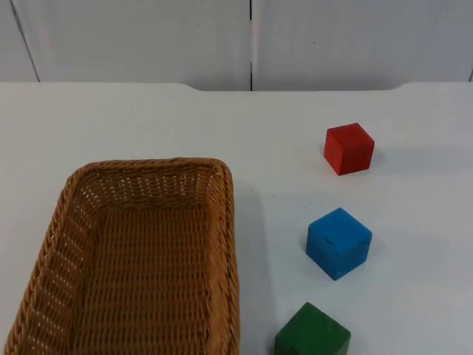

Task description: Pick up one cube with each hand and place exactly two cubes into the same basket, leaving the remaining cube outside.

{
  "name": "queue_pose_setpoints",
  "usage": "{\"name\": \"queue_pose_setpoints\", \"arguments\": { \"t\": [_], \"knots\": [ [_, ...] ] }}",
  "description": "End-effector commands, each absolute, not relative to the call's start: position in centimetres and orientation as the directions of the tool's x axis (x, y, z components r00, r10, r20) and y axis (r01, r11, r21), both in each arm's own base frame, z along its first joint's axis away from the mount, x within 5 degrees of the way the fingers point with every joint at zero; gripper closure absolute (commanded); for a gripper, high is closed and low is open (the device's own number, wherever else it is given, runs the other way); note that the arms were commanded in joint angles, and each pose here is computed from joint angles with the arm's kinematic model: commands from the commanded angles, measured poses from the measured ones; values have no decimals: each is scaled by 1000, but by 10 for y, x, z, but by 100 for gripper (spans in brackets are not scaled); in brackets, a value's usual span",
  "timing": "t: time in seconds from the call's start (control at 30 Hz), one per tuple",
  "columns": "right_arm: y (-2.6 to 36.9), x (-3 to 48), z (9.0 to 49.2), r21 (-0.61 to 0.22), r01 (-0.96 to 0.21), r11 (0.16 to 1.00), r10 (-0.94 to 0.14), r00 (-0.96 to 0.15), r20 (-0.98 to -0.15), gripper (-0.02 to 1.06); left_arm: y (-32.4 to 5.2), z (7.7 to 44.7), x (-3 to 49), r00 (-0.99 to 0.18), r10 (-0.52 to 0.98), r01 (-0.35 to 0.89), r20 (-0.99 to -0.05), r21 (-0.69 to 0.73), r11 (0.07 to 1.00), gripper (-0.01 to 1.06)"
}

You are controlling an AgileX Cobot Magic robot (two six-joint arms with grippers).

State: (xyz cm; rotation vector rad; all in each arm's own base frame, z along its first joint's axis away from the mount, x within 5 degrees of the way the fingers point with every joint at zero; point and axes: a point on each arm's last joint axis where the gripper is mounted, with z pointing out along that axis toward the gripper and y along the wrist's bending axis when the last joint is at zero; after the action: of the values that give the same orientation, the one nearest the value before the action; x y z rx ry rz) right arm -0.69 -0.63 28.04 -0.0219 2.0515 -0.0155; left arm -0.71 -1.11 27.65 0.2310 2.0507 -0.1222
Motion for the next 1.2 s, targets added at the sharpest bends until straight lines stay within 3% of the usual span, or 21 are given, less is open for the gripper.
{"name": "queue_pose_setpoints", "arguments": {
  "t": [0.0,1.17],
  "knots": [
    [-6,-7,280,-27,-7,1000,-27,-457,-889,-1,-13,276,-7,-454,88,227,-887,-19,974,0],
    [-6,-7,281,-32,-8,999,-32,-452,-891,-1,-17,280,-8,-438,64,250,-897,-53,967,0]
  ]
}}
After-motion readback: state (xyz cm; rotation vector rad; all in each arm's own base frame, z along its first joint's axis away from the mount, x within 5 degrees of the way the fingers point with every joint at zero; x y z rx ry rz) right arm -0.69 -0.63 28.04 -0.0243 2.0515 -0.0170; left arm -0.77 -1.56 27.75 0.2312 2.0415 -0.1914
